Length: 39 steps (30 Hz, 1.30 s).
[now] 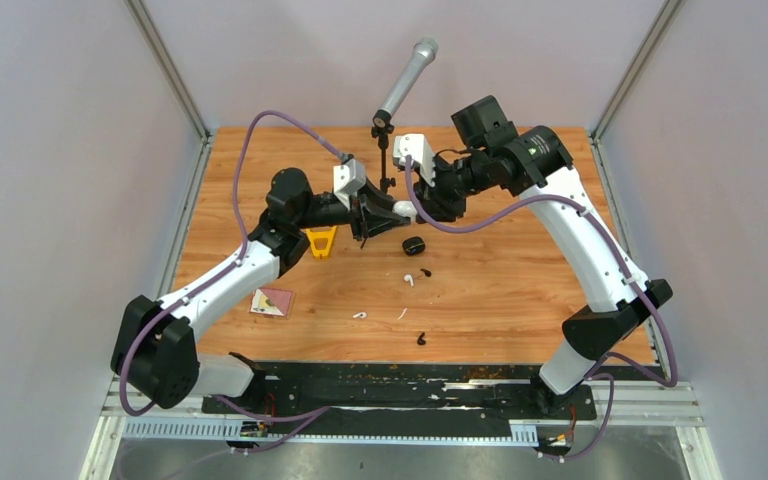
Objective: Insert the wireless bluetooth earbuds into the charging case
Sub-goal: Pass from the right arm to the left, then open the charging case to the charging case.
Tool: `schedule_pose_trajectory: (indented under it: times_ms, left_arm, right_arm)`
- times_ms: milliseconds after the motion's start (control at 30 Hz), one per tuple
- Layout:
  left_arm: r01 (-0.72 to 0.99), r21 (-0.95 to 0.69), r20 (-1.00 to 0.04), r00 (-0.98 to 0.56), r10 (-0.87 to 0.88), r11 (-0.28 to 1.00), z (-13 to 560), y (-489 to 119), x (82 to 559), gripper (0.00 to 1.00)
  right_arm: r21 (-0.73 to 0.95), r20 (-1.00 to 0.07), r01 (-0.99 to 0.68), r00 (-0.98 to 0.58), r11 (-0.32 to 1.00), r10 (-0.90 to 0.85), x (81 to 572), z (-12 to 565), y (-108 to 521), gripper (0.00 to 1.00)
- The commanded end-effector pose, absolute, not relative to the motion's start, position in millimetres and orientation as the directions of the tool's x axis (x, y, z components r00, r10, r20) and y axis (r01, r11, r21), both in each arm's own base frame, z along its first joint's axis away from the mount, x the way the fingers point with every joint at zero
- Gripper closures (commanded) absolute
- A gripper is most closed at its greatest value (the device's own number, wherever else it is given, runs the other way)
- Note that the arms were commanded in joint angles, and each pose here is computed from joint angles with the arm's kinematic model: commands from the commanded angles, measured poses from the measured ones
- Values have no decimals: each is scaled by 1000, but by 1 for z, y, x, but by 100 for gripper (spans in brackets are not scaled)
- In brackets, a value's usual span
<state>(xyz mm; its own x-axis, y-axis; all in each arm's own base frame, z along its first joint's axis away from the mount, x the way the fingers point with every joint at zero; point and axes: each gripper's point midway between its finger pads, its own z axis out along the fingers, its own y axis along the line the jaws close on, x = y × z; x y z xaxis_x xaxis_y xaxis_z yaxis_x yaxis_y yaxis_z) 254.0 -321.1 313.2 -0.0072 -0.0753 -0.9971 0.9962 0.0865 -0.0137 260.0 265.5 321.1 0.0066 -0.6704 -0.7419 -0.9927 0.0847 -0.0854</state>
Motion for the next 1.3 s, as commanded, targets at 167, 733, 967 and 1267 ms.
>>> schedule_pose_trajectory:
  times_ms: [167,733,967,1267]
  left_arm:
    - [997,22,-993,29,-110,68,321,-324,253,100]
    - [982,187,-973,187,-135,13,319,-320,238,100]
    - [980,198,-971,198,-131,12,316,-320,238,100]
    - [981,193,-972,194,-133,22,315,-320,239,100]
  right_arm:
    - [-63,-757,-996,4,67,-654,252,332,269,42]
    - [284,-776,-946,-323,158,-541,271,329,278,37]
    - [320,-778,-930,-367,182,-510,277,333,275,37]
    - [372,-784,-914,-402,161,-472,270,343,275,36]
